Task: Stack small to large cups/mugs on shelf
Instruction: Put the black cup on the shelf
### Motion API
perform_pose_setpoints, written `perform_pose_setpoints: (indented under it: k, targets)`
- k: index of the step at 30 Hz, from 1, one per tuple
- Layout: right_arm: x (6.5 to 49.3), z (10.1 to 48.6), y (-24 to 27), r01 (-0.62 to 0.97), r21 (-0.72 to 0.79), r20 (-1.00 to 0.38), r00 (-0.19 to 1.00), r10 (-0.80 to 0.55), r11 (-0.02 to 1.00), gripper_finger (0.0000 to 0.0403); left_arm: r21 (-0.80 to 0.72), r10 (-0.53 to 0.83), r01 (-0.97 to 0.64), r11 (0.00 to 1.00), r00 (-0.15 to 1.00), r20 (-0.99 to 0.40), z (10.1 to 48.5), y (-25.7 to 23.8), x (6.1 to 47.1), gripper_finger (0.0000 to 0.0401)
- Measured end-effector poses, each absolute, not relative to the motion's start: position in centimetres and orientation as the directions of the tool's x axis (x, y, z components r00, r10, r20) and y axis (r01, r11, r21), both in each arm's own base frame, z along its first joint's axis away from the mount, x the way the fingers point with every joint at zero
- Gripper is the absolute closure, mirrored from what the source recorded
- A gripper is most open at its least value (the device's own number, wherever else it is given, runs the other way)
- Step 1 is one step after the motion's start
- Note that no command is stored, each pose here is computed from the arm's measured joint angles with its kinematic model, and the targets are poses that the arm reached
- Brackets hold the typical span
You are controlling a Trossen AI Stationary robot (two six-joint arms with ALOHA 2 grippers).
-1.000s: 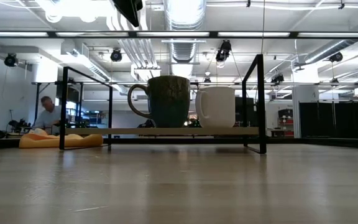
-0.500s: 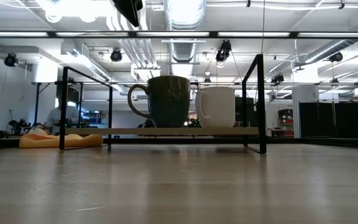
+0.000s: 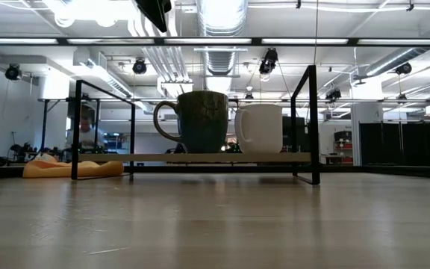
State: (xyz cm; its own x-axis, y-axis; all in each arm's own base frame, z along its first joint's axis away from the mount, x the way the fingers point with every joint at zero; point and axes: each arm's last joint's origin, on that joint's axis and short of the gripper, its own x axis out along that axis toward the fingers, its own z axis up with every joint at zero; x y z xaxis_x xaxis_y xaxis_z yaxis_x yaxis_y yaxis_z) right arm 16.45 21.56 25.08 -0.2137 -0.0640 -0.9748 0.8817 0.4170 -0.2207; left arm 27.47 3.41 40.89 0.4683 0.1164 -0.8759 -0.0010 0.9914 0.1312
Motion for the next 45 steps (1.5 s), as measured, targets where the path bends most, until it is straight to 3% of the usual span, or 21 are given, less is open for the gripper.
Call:
perform_pose_setpoints:
  k: [5, 11, 16, 21, 24, 29, 33, 40, 45]
  targets:
    - [16.9, 26.1, 21.9, 0.856, -0.164, -0.986, -0.161, -0.049, 0.491, 0.0393, 0.131, 0.116, -0.001, 0.991, 0.467, -0.877, 40.9, 3.4, 27.5, 0.0283]
    - [19.1, 29.1, 21.6, 0.783, 0.038, -0.973, 0.171, -0.157, 0.621, 0.0394, 0.122, 0.109, 0.007, 0.992, 0.407, -0.907, 40.6, 3.3, 26.8, 0.0283]
    - [22.8, 31.5, 20.5, 0.565, 0.111, -0.86, 0.467, -0.206, 0.817, 0.0394, 0.12, 0.098, 0.045, 0.992, 0.334, -0.937, 40.3, 3.2, 26.1, 0.0283]
    - [27.7, 32.5, 18.9, 0.299, 0.134, -0.762, 0.641, -0.095, 0.945, 0.0394, 0.141, 0.089, 0.177, 0.974, 0.271, -0.959, 40.1, 3.1, 25.5, 0.0283]
    - [29.5, 32.3, 17.1, 0.242, 0.119, -0.755, 0.652, -0.071, 0.963, 0.0394, 0.146, 0.088, 0.2, 0.969, 0.273, -0.958, 40.1, 3.1, 25.5, 0.0283]
    - [30.9, 31.8, 13.9, 0.277, 0.048, -0.774, 0.617, -0.139, 0.96, 0.0394, 0.116, 0.054, 0.21, 0.971, 0.28, -0.959, 40.2, 3.0, 25.4, 0.0283]
    - [32.0, 31.4, 12.4, 0.218, 0.09, -0.786, 0.614, -0.065, 0.972, 0.0394, 0.069, 0.0, 0.226, 0.972, 0.292, -0.956, 40.3, 2.9, 25.3, 0.0283]
    - [33.9, 30.2, 11.2, 0.106, 0.143, -0.705, 0.708, 0.026, 0.984, 0.0394, 0.095, 0.006, 0.245, 0.965, 0.342, -0.94, 41.5, 2.7, 23.6, 0.0283]
    - [34.7, 28.5, 10.5, 0.086, 0.154, -0.721, 0.691, 0.052, 0.984, 0.0394, 0.109, 0.011, 0.239, 0.965, 0.378, -0.926, 42.2, 2.4, 21.4, 0.0283]
